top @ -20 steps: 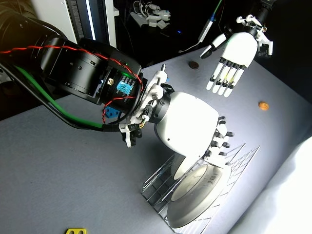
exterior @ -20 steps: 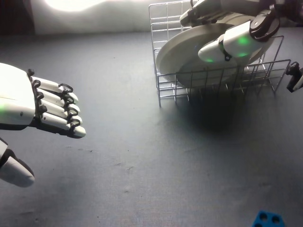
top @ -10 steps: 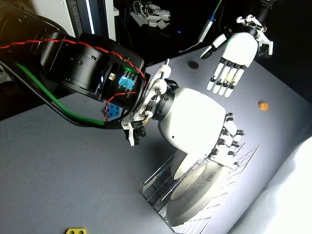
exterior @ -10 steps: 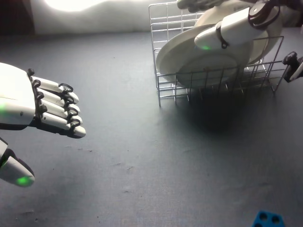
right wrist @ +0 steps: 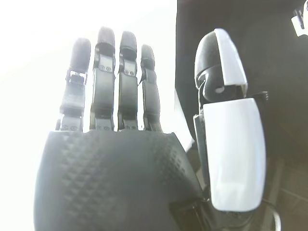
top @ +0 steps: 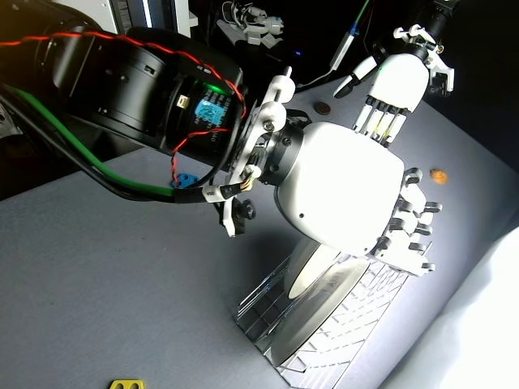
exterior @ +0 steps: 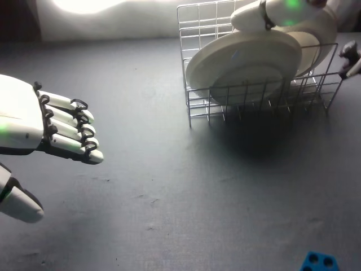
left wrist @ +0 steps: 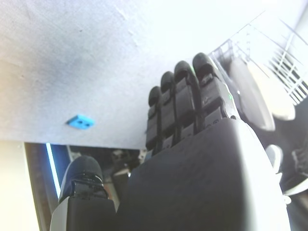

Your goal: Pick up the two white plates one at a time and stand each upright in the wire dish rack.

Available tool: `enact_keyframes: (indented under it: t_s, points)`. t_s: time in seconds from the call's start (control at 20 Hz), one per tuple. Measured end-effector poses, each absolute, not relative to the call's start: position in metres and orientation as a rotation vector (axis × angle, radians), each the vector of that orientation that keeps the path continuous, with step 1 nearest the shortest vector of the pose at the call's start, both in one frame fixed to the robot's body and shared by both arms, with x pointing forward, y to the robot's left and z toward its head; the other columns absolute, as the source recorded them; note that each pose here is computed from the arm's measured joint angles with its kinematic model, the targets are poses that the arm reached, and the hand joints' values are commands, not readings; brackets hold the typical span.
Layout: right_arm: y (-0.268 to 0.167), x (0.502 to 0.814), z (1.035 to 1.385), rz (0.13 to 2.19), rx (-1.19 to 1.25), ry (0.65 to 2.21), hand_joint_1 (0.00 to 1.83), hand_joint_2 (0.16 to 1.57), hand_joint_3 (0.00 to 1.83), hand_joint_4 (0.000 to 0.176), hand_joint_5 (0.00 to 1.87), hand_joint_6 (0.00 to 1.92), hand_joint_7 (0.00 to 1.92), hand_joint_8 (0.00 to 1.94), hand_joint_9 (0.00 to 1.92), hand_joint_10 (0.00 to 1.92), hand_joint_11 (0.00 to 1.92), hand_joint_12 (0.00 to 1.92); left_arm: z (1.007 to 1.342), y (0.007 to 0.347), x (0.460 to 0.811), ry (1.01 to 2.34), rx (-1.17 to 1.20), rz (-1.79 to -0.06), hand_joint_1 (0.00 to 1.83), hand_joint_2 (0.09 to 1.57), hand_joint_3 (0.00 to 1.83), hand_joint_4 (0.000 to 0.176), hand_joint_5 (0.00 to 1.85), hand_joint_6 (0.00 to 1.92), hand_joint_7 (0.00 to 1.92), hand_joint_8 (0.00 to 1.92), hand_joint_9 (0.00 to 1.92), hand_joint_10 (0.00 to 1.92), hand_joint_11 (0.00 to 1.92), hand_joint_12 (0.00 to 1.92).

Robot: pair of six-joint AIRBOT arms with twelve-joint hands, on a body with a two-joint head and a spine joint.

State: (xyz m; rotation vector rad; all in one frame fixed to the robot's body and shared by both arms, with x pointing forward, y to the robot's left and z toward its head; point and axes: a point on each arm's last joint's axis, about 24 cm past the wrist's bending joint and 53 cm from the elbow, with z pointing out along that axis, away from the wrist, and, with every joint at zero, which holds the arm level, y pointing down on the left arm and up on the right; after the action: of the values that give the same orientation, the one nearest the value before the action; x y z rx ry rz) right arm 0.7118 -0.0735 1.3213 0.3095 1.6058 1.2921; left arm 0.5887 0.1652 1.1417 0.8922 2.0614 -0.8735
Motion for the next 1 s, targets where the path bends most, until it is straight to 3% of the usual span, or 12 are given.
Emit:
enact_keyframes:
  t_s: [0.2,0.65,1.0]
  points:
    - [-0.081,0.708,1.341,1.306,0.325,1.525,0.87,1.14,0.00,0.000,0.44,0.00,0.52,0.00,0.50,0.01,0.00,1.26,1.156,0.152,0.583,2.016,0.912,-0.917,0.00,1.11,0.00,0.000,0.20,0.00,0.26,0.00,0.20,0.00,0.00,0.31]
    - [-0.109,0.685,1.376,1.218,0.253,1.333,0.88,1.13,0.00,0.000,0.48,0.01,0.55,0.01,0.52,0.01,0.00,1.27,1.151,0.181,0.596,2.063,0.837,-0.911,0.00,1.11,0.00,0.000,0.20,0.00,0.26,0.00,0.21,0.00,0.00,0.34]
    - [-0.143,0.685,1.361,1.132,0.283,1.337,0.94,1.12,0.00,0.000,0.50,0.02,0.58,0.01,0.54,0.02,0.00,1.29,1.157,0.177,0.597,2.046,0.829,-0.924,0.00,1.12,0.00,0.000,0.20,0.00,0.27,0.00,0.22,0.00,0.00,0.35]
